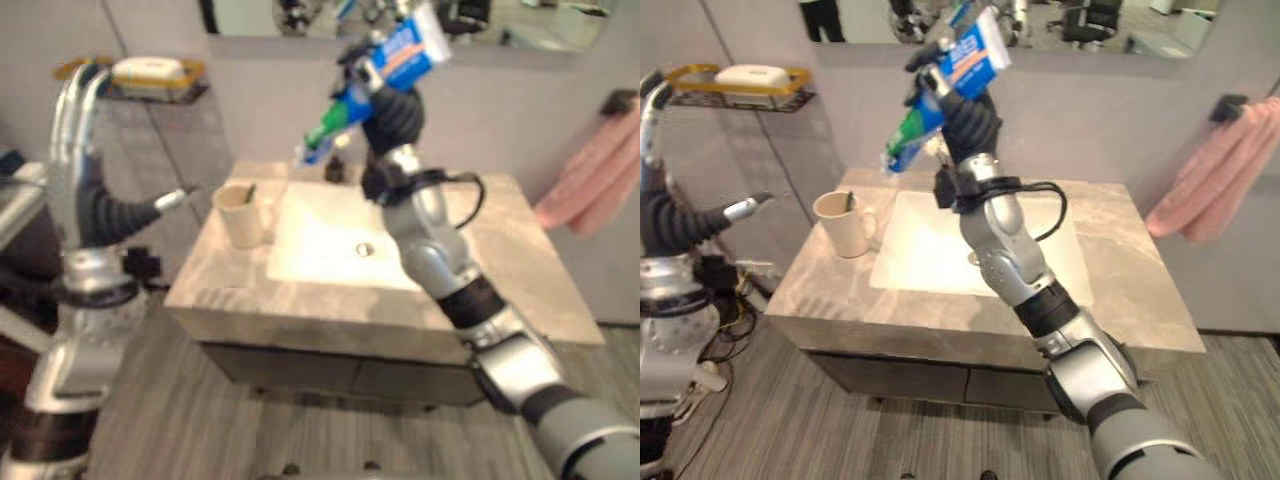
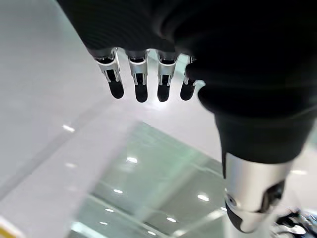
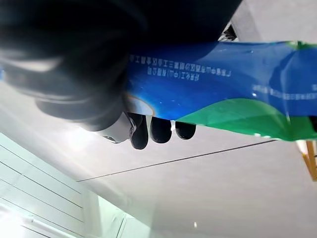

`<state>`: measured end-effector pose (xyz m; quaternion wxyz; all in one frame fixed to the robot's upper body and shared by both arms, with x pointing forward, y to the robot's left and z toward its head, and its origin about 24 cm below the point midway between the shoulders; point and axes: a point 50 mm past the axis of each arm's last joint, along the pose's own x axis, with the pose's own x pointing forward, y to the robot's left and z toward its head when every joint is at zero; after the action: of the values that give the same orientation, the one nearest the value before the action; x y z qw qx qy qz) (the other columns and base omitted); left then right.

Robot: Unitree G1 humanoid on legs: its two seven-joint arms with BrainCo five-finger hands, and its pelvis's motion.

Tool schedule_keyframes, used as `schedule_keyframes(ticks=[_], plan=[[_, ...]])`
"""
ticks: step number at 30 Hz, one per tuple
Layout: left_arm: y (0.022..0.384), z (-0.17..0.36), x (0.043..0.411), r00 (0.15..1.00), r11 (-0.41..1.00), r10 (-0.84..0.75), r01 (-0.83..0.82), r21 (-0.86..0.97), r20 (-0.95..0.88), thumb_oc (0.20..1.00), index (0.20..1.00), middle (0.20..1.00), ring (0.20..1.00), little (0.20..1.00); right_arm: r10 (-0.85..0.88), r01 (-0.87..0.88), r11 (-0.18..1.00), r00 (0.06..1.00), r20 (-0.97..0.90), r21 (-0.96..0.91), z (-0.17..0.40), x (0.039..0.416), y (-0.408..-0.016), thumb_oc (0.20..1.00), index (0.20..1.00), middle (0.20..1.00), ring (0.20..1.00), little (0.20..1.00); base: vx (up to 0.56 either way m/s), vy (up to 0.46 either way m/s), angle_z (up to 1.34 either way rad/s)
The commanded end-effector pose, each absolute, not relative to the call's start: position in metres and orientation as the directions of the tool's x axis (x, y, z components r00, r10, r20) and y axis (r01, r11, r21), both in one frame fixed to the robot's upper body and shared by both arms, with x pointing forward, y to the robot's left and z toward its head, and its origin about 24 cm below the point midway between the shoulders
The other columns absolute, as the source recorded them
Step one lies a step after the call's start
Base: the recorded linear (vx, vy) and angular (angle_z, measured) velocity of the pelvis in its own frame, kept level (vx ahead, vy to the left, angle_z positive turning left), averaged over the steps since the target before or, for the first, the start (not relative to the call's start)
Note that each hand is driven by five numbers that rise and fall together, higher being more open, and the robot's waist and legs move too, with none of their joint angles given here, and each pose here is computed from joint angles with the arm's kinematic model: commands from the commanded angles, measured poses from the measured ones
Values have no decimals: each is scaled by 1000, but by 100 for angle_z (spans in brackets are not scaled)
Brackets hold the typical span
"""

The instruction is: Put brush and paste in cup on sink, flatten towel.

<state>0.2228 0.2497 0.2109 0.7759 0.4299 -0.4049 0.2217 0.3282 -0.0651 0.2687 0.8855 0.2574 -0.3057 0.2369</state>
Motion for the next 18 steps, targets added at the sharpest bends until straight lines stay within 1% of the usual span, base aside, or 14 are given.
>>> schedule_keyframes(ticks=[1,2,3,4,5,6,8,9,10,11,13,15,16,18], plan=[[264,209,219,610,504,0,-684,527,792,1000,1000,1000,1000,1000,171,-611,740,574,801,280,306,315,-79,200,200,200,200,200,-40,-35,21],[266,200,218,652,498,5,-659,564,758,1000,1000,1000,1000,1000,171,-606,746,575,800,276,306,315,-81,200,200,200,200,200,-29,-25,32],[266,200,218,654,498,5,-658,565,757,1000,1000,1000,1000,1000,171,-606,746,576,800,277,306,316,-82,200,200,200,200,200,-29,-10,45],[269,185,215,735,489,-18,-585,647,678,1000,1000,1000,1000,1000,173,-591,765,568,804,254,307,316,-88,200,200,200,200,200,-18,-4,44],[270,184,215,736,489,-19,-584,648,677,1000,1000,1000,1000,1000,173,-592,765,569,804,255,307,316,-87,200,200,200,200,200,-21,-4,40],[272,177,212,774,495,-22,-541,680,633,1000,1000,1000,1000,1000,168,-589,766,572,803,259,307,317,-89,200,200,200,200,200,-10,0,25],[284,165,207,823,466,18,-509,723,568,1000,1000,1000,1000,1000,165,-590,761,578,799,269,307,320,-89,200,200,200,200,200,-15,0,15],[301,153,201,853,409,85,-501,763,515,1000,1000,1000,1000,1000,171,-600,753,575,800,270,308,320,-88,200,200,200,200,200,-9,1,11],[302,152,200,853,407,87,-502,763,515,1000,1000,1000,1000,1000,172,-602,751,575,800,271,308,320,-87,200,200,200,200,200,-9,2,9],[317,141,193,863,366,165,-503,783,477,1000,1000,1000,1000,1000,179,-604,751,578,796,269,307,321,-86,200,200,200,200,200,-6,1,9],[332,118,185,874,360,271,-481,799,403,1000,1000,1000,1000,1000,186,-601,755,580,793,262,306,321,-86,200,200,200,200,200,-6,3,14],[341,100,180,883,353,328,-444,824,336,1000,1000,1000,1000,1000,193,-597,761,581,790,254,305,322,-86,200,200,200,200,200,5,-3,24],[341,100,180,883,353,328,-444,824,336,1000,1000,1000,1000,1000,193,-597,761,581,790,254,305,322,-86,200,200,200,200,200,7,-3,20],[350,72,172,892,367,398,-369,854,214,1000,1000,1000,1000,1000,206,-595,768,578,790,235,307,322,-85,200,200,200,200,200,14,9,8]])
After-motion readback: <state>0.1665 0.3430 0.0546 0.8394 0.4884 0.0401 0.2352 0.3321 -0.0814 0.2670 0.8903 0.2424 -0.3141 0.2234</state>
